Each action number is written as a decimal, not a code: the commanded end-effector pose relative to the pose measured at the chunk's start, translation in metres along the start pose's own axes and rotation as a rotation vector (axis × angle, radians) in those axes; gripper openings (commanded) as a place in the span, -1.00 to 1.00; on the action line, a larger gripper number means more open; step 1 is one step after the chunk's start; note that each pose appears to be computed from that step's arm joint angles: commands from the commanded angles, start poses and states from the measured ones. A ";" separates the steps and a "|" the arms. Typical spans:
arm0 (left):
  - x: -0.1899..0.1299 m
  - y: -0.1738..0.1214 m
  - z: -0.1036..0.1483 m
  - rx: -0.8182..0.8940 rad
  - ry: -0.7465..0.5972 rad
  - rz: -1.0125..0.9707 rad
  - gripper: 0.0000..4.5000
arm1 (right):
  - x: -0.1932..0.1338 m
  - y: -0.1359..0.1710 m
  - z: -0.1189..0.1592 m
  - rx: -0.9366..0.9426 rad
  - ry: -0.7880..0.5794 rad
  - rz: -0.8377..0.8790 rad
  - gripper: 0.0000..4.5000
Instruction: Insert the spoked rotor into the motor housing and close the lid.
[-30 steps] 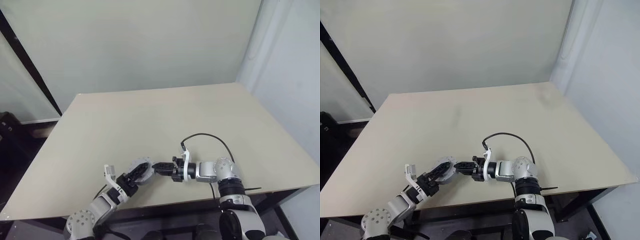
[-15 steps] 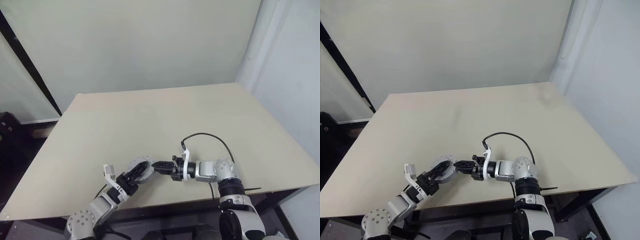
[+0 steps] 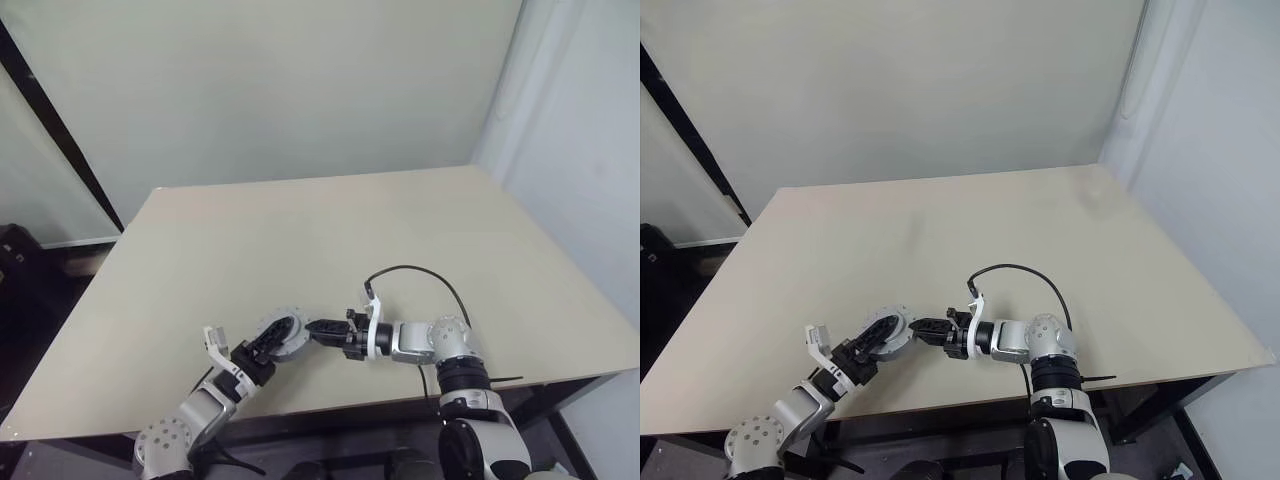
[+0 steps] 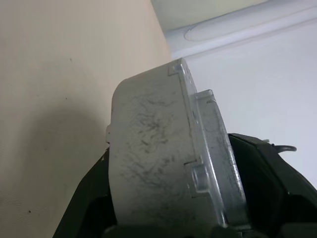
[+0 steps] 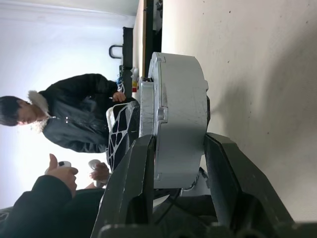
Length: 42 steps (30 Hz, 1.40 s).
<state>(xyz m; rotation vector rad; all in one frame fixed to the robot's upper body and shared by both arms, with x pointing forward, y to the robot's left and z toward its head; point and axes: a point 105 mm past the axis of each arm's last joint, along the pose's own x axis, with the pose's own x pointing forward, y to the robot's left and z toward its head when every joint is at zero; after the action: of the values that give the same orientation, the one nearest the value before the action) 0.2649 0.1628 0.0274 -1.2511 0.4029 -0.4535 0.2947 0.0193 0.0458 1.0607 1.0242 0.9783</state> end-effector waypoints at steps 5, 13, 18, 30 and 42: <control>-0.007 -0.006 0.015 0.083 -0.049 0.013 0.61 | -0.002 0.009 0.009 -0.032 -0.027 0.024 -0.46; -0.003 -0.004 0.016 0.103 -0.062 0.036 0.99 | -0.002 0.010 0.008 -0.032 -0.023 0.027 -0.46; -0.001 -0.004 0.013 0.082 -0.029 0.037 0.99 | -0.001 0.011 0.008 -0.032 -0.023 0.033 -0.46; 0.005 -0.007 -0.004 -0.039 0.056 -0.015 0.48 | -0.002 0.014 0.009 -0.028 -0.027 0.049 -0.46; 0.003 -0.009 0.005 -0.060 -0.005 -0.035 0.04 | -0.003 0.013 0.010 -0.039 -0.031 0.041 -0.46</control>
<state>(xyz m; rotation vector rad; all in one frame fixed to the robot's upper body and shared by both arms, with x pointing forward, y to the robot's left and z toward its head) 0.2635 0.1576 0.0280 -1.3553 0.4327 -0.4654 0.2971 0.0134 0.0455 1.0825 1.0109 0.9634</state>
